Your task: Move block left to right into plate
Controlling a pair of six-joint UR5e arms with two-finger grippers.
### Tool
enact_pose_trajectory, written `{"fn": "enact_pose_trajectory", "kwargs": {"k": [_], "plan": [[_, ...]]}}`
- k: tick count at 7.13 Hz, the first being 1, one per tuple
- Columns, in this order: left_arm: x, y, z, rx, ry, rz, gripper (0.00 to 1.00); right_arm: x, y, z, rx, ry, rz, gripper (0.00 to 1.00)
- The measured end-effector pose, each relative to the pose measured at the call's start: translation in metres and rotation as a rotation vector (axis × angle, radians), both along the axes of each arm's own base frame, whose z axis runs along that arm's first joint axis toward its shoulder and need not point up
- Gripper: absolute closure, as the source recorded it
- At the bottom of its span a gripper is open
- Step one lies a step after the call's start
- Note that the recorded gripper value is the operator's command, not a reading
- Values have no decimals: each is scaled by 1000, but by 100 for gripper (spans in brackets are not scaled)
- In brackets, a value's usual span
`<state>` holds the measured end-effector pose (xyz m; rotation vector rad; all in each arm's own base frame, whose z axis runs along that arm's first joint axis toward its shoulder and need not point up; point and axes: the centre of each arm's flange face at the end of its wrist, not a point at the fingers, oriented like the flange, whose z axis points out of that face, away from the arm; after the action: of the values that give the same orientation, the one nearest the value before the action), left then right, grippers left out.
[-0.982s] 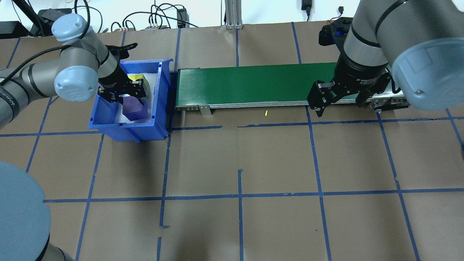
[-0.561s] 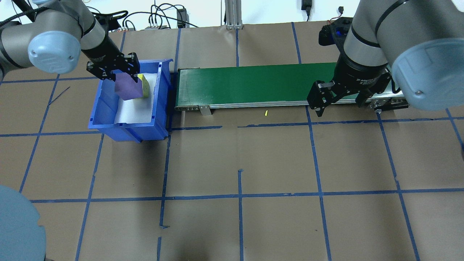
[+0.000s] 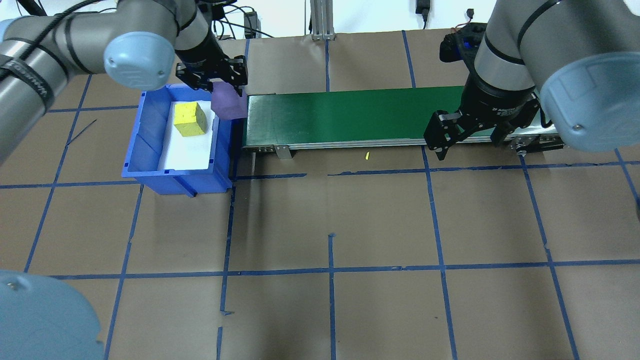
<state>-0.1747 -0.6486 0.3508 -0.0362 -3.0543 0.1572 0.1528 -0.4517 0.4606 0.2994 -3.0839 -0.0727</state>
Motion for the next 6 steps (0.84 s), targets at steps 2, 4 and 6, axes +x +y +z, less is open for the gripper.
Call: {"fn": "enact_pose_trajectory", "kwargs": {"k": [2,4,6], "plan": [[-40,-14,-42,-38,5,-55,50,0,0,0,-1,-2,1,1],[-49,-21,-63,-48,11,-64,2,0,-5,-1,-13,-6,15,1],[-51,-19,-70,-38,23,-51,0,1,-49,-30,-39,-78,22,1]]}}
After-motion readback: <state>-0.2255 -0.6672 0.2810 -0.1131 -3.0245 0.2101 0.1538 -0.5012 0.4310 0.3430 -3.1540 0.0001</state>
